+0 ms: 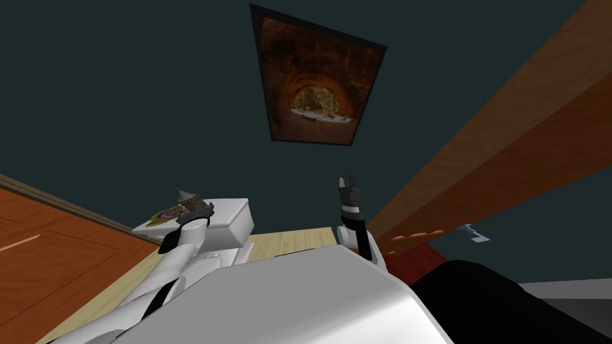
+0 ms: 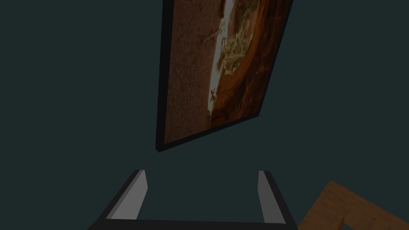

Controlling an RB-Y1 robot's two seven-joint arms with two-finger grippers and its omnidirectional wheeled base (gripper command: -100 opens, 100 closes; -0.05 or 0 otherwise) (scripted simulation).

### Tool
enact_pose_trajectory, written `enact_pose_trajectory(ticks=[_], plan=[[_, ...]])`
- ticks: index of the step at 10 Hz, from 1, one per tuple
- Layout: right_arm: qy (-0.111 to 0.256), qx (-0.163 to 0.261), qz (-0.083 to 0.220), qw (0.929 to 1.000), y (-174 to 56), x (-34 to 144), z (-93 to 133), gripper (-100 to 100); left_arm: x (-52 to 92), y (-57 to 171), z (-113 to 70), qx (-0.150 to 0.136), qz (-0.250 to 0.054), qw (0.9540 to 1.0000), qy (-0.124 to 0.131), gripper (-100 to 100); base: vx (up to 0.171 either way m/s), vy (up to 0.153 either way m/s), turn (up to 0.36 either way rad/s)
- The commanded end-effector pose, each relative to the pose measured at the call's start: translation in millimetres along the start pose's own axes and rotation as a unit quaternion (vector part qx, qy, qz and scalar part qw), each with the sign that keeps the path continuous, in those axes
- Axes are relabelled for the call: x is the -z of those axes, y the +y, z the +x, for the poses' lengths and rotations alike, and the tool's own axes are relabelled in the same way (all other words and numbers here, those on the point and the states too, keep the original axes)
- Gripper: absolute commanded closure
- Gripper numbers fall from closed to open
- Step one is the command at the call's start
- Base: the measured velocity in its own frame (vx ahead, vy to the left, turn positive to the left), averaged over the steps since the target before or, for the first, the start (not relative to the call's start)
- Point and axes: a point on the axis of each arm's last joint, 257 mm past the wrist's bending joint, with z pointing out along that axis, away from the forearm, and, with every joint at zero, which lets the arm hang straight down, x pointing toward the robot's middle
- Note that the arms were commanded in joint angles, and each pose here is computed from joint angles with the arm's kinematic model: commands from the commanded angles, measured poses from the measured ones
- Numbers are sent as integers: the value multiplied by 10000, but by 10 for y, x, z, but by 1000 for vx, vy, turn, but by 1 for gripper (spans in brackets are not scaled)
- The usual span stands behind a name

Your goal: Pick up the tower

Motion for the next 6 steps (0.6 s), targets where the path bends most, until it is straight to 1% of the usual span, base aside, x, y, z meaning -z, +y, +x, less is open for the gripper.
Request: enact_pose_trajectory(ticks=[1, 2, 3, 4, 5, 6], plan=[[0, 0, 0, 10000, 0, 0, 0, 0, 47, -101, -67, 16, 18, 10000, -49, -100, 58, -47, 14], [0, 0, 0, 10000, 0, 0, 0, 0, -12, -405, 162, 113, 31, 9999, 115, -100, 106, -88, -80], [0, 0, 0, 10000, 0, 0, 0, 0, 13, -442, 98, 57, 4, 10000, 61, -100, 112, -91, -46], [0, 0, 0, 10000, 0, 0, 0, 0, 55, -553, -12, -18, 54, 10000, -20, -100, 48, -52, 5], [0, 0, 0, 10000, 0, 0, 0, 0, 6, -785, 278, 9, 6, 9998, 173, -100, 85, -110, -102], [0, 0, 0, 10000, 0, 0, 0, 0, 38, -860, 189, 7, 16, 10000, 96, -100, 103, -106, -30]])
